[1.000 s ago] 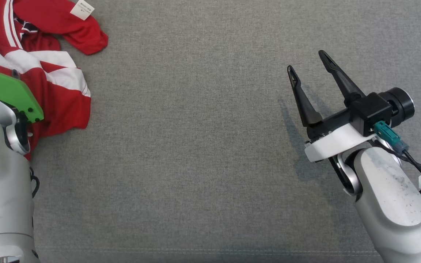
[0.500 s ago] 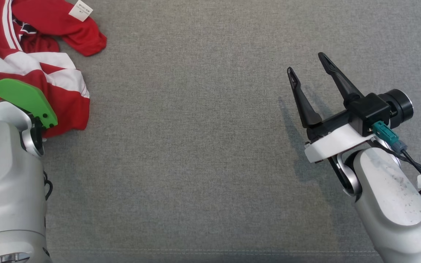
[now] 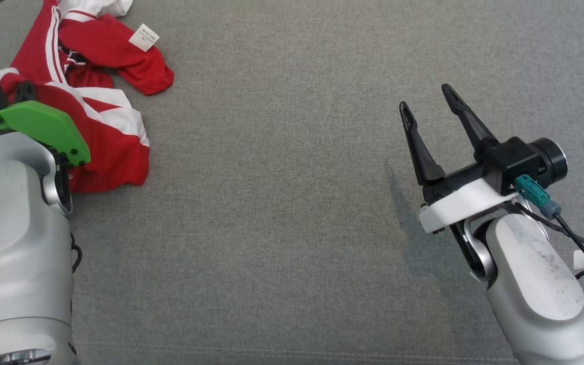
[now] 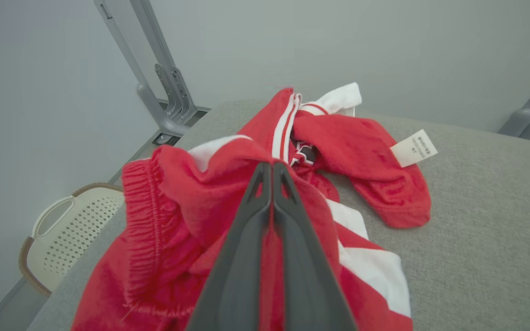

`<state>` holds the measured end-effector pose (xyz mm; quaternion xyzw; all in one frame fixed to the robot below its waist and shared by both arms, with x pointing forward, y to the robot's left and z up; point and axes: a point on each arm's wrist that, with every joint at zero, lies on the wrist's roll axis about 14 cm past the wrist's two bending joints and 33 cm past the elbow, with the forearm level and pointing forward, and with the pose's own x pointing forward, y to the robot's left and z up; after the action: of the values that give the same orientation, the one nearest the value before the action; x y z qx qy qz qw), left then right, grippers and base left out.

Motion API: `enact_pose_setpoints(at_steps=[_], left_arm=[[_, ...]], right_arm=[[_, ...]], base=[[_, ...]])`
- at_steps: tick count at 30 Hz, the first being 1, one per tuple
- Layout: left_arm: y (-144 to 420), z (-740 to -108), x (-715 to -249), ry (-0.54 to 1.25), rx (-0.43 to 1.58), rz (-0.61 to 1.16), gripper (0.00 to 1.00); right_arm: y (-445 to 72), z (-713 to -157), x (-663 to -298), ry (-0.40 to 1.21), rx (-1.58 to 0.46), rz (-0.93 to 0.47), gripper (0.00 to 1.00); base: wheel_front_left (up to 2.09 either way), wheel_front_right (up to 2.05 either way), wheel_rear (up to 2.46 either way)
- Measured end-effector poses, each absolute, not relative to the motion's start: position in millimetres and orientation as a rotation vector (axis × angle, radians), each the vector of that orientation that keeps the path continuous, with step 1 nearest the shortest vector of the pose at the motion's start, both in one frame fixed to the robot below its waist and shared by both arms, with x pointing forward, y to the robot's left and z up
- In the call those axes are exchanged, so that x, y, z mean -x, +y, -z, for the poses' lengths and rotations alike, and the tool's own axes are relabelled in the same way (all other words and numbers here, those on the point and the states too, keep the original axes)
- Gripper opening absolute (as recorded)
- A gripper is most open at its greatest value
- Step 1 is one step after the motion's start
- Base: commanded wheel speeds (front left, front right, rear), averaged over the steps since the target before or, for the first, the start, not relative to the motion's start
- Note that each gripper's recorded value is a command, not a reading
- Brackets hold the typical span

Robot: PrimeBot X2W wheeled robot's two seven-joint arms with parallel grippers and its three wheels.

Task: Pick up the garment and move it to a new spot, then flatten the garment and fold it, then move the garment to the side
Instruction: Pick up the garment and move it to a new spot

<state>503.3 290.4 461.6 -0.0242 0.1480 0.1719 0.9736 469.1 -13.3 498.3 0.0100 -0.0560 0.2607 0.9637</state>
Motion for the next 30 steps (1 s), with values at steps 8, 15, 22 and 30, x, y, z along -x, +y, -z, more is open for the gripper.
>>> enact_pose_setpoints(at_steps=[8, 15, 22, 30], left_arm=[[273, -514, -508, 0.113, 0.038, -0.262, 0.00], [243, -567, -511, -0.063, 0.026, -0.152, 0.00], [197, -603, -518, -0.172, 0.041, -0.023, 0.00], [143, -621, -522, -0.217, 0.030, 0.127, 0.00]], right_arm=[[-15, -513, -458, -0.136, -0.024, -0.513, 1.00], [-21, -525, -445, -0.149, -0.041, -0.482, 1.00], [-46, -529, -433, -0.149, -0.029, -0.412, 1.00], [-79, -534, -421, -0.156, -0.017, -0.311, 1.00]], base=[[0.00, 0.00, 0.00], [0.00, 0.00, 0.00], [0.00, 0.00, 0.00], [0.00, 0.00, 0.00]])
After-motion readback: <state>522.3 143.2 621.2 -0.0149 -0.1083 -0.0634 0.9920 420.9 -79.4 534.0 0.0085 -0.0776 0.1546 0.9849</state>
